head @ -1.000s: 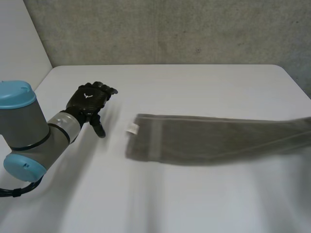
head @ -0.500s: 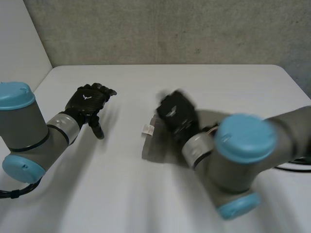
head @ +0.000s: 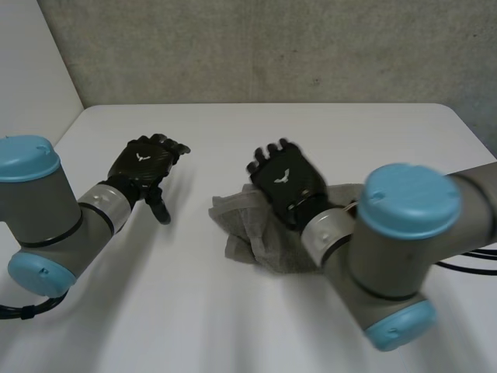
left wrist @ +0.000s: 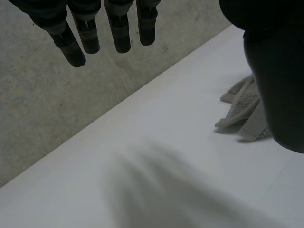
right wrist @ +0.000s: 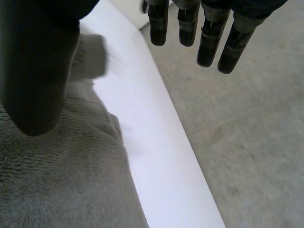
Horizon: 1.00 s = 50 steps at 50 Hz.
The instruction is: Fold the towel.
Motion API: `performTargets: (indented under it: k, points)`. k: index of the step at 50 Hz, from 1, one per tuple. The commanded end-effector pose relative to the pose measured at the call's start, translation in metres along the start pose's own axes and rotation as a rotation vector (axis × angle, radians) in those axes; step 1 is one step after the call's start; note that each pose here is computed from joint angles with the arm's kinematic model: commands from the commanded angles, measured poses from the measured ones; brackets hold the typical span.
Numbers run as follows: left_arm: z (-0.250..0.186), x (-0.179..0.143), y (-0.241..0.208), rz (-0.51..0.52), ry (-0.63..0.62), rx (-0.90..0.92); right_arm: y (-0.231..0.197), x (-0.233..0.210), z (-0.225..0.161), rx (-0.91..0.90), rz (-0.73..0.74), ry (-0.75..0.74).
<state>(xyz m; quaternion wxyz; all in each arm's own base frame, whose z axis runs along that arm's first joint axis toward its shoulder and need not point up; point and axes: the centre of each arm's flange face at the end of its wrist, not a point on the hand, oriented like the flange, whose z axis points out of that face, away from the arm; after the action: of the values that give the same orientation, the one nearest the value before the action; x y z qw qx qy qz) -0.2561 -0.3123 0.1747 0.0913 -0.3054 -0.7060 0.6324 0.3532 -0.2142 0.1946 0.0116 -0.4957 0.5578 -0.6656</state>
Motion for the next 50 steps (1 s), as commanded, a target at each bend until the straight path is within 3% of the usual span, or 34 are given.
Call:
performTargets:
  k: [1, 9, 23, 43, 50]
  points:
    - [-0.009, 0.008, -0.011, -0.002, 0.015, 0.023, 0.018, 0.039, -0.030, -0.092, 0.137, 0.021]
    - [-0.017, 0.039, -0.022, -0.039, 0.146, 0.065, 0.083, 0.036, -0.058, -0.347, 0.221, -0.016]
    - [-0.038, 0.110, -0.038, -0.045, 0.390, 0.124, 0.121, 0.031, -0.070, -0.359, 0.211, 0.082]
    - [-0.023, 0.120, -0.002, -0.053, 0.399, 0.031, 0.136, 0.048, -0.068, -0.396, 0.204, 0.202]
    - [-0.022, 0.121, 0.006, 0.009, 0.398, 0.023, 0.141, 0.047, -0.068, -0.430, 0.207, 0.205]
